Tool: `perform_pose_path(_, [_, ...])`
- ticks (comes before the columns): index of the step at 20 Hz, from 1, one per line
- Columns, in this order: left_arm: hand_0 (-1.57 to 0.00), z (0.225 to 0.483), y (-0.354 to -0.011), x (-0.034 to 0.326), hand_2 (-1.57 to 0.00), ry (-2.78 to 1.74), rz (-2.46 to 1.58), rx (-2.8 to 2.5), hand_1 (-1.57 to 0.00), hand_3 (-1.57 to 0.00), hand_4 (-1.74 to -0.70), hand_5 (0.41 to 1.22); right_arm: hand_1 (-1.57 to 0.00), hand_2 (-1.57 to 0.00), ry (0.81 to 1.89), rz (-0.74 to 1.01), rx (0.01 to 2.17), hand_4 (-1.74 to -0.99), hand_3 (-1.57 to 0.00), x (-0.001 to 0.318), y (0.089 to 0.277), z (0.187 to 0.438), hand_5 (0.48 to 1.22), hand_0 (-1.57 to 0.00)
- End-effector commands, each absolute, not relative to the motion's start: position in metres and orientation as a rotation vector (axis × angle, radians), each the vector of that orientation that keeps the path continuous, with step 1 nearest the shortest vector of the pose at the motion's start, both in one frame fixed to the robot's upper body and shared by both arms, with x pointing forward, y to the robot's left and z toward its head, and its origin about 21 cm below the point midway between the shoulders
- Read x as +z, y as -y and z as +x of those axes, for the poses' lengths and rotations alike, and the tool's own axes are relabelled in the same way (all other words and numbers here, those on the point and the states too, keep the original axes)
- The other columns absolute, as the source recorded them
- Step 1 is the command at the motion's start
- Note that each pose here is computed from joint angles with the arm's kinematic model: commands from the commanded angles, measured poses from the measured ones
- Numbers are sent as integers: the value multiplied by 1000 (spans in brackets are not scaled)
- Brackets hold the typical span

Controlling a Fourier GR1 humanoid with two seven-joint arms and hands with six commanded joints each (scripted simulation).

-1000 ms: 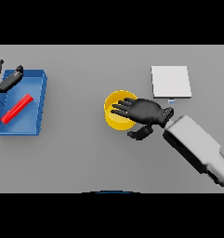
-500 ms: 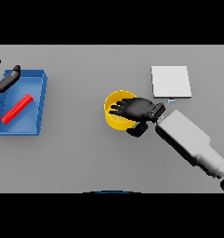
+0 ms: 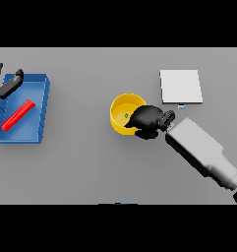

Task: Pick up the red beaker and tilt it to pour out 1 green nut into yellow bowl. Pick up the yellow bowl and place it on the metallic measuring scale.

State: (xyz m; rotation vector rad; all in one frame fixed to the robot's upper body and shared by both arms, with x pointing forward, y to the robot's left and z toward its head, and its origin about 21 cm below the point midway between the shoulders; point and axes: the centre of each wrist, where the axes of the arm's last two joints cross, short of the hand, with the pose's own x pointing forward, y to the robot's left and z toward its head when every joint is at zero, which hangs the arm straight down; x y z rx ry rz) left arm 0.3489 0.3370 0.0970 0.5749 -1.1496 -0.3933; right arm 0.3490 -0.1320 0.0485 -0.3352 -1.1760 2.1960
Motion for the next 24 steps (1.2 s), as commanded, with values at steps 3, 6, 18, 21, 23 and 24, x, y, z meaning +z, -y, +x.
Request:
perform_pose_path(3, [1, 351, -338, 101, 1, 1142, 588, -390, 1, 1, -725, 698, -1341, -1192, 1185, -325, 2219, -1660, -1041, 51, 132, 354, 1163, -1356])
perform_pose_path(6, [1, 351, -338, 101, 1, 1138, 586, -405, 1, 1, -719, 697, -1453, -1264, 1216, -345, 2207, -1699, -1218, 52, 130, 352, 1191, -1461])
perform_pose_path(18, [1, 349, -339, 95, 1, 1121, 590, -408, 1, 1, -722, 688, -1563, -1432, 1284, -395, 2077, -1738, -1208, 105, 152, 355, 1219, -1563])
perform_pose_path(21, [1, 348, -336, 97, 1, 1131, 586, -422, 1, 1, -714, 686, -1567, -1478, 1284, -500, 2028, -1740, -1170, 114, 162, 357, 1220, -1567])
perform_pose_path(23, [1, 350, -337, 102, 1, 1126, 584, -407, 1, 1, -718, 686, -1568, -1512, 1292, -507, 2020, -1740, -1163, 120, 162, 354, 1220, -1559])
perform_pose_path(24, [1, 347, -335, 103, 1, 1135, 584, -417, 1, 1, -720, 688, -1569, -1524, 1294, -512, 2016, -1740, -1161, 120, 168, 354, 1220, -1561])
